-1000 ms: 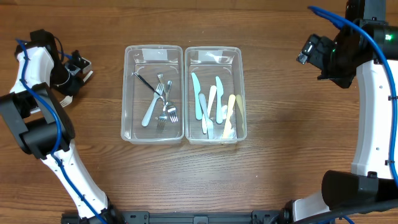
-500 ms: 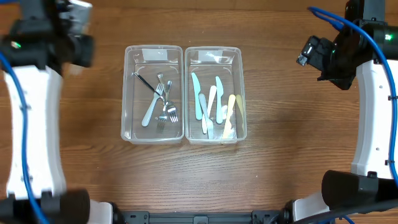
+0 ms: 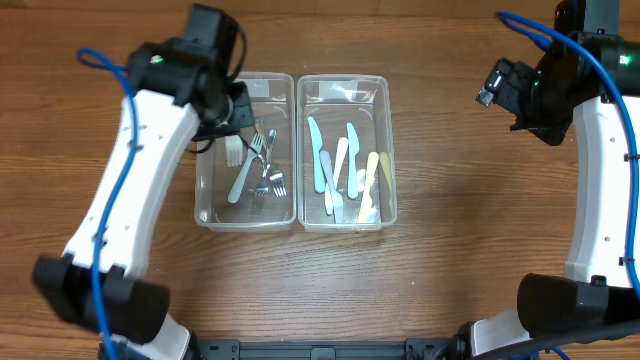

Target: Pack container

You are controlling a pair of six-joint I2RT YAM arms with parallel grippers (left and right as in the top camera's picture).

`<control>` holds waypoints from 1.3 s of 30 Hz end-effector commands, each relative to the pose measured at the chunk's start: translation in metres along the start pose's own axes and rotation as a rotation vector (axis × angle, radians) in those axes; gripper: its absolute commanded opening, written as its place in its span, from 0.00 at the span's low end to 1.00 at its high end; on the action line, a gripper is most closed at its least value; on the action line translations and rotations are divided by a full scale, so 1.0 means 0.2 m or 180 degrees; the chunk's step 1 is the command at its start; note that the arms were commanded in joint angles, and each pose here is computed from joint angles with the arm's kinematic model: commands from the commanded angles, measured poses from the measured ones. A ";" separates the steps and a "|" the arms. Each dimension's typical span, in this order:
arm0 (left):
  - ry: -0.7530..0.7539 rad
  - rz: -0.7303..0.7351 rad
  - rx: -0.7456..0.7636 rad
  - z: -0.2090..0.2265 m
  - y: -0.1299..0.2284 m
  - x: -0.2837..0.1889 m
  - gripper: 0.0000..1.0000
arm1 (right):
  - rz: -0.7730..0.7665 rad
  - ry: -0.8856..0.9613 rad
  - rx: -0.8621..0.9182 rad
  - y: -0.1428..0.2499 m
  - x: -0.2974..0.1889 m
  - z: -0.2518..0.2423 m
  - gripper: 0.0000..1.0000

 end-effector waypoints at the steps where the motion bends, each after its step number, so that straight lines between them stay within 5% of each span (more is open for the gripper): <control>1: -0.0080 0.0388 -0.0093 -0.08 0.04 0.24 0.04 | 0.0004 -0.0030 -0.0004 0.00 -0.01 0.00 0.93; 10: -0.0257 0.0997 0.0236 -0.13 0.13 0.68 0.05 | 0.0006 -0.0028 -0.0004 0.00 -0.01 0.00 0.93; 13: -0.0283 0.1090 0.0282 -0.13 0.15 0.74 0.26 | 0.0006 -0.0028 -0.0002 0.00 -0.01 0.00 0.93; 19: -0.0198 0.1032 0.0514 -0.14 0.13 0.69 0.34 | 0.0005 -0.0029 -0.0004 0.00 -0.01 0.00 0.93; 25: -0.0198 0.0275 0.0640 -0.12 -0.03 0.31 0.36 | -0.0028 -0.0052 -0.0023 -0.01 -0.01 0.01 0.93; 27: -0.0299 -0.0106 0.0639 -0.07 -0.09 0.14 0.45 | -0.0077 -0.0084 -0.0106 -0.03 -0.01 0.02 0.93; 29: -0.0416 -0.0493 0.0576 -0.02 -0.15 -0.02 0.67 | -0.0148 -0.0132 -0.0151 -0.05 -0.01 0.05 0.93; 30: -0.0458 -0.0699 0.0532 0.00 -0.18 -0.11 0.92 | -0.0206 -0.0170 -0.0183 -0.07 -0.01 0.06 0.93; 31: -0.0470 -0.0858 0.0495 0.02 -0.21 -0.17 1.00 | -0.0265 -0.0208 -0.0216 -0.09 -0.01 0.08 0.93; 39: -0.0766 -0.1706 0.0277 0.16 -0.44 -0.39 1.00 | -0.0861 -0.0574 -0.0351 -0.30 -0.07 0.22 1.00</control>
Point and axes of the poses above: each gripper's point midway between its finger pads, its own x axis out along the fingers, its own z axis along the line the jaws close on, y = z × x, the point moved 1 cm from there along -x, back along the fingers, and after that the axes turned 11 degrees about x, right-handed, at the moved point
